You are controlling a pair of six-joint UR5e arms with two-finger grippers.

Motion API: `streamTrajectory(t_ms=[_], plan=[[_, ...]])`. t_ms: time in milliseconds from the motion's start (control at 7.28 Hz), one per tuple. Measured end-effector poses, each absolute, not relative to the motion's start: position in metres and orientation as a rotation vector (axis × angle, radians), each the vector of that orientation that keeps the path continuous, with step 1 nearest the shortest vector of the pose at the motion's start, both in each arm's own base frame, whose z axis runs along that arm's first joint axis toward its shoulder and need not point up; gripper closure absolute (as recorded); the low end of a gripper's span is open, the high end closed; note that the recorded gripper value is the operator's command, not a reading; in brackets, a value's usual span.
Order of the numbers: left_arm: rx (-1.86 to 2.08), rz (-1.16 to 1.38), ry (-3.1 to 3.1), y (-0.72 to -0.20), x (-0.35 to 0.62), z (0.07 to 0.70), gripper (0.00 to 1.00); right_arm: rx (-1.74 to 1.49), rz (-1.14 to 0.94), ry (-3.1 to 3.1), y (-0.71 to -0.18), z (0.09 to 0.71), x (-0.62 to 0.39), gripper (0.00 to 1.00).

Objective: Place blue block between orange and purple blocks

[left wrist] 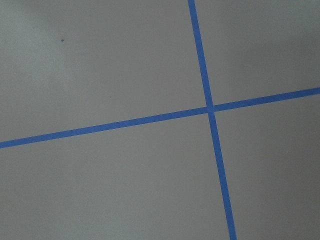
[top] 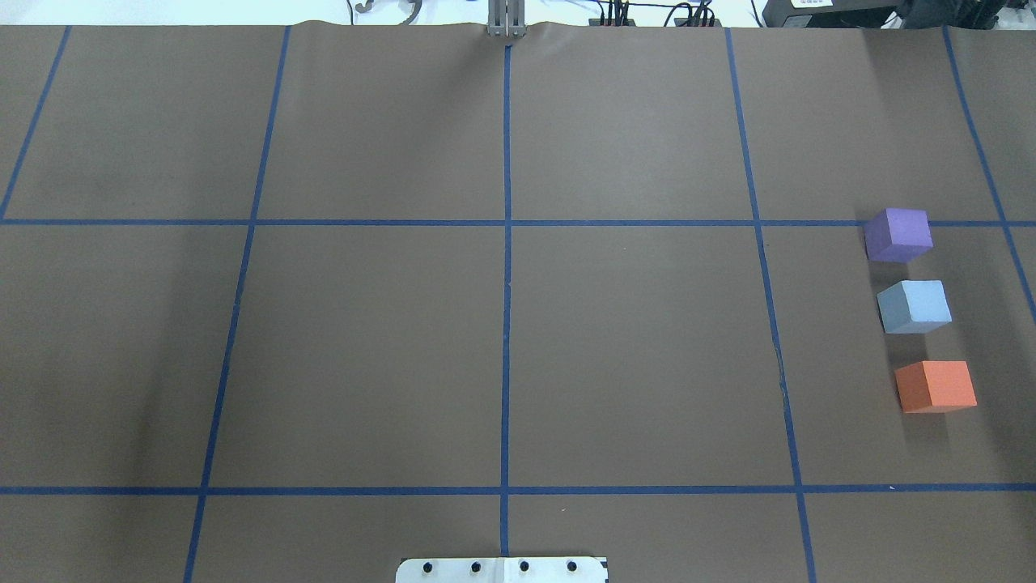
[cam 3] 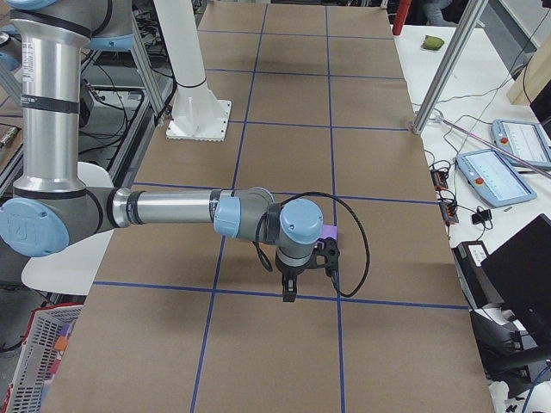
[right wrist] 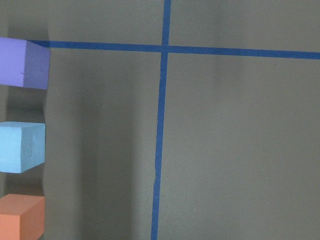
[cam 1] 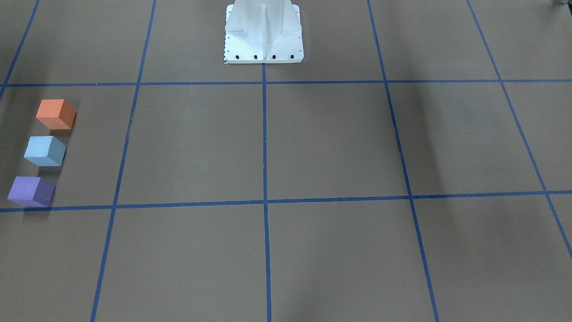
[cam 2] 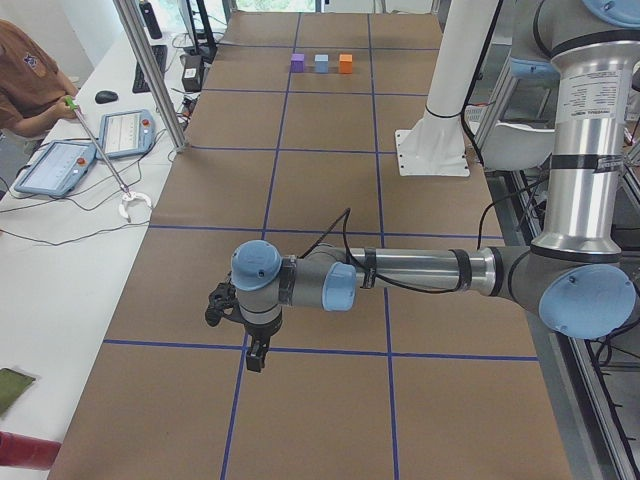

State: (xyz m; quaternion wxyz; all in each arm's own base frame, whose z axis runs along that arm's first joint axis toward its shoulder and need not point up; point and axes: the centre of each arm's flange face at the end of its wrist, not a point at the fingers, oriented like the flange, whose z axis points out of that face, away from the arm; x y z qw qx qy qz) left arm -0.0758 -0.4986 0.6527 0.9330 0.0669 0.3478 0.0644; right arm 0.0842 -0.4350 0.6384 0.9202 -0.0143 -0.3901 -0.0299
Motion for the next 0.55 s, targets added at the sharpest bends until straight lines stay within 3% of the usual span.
streamTrajectory(t_ms=[550], plan=[[0.137,0.132,0.711,-0.4995,-0.0757,0.6524,0.0,-0.024,-0.063,-0.804,-0.436,0.6361,0.0841,0.0]])
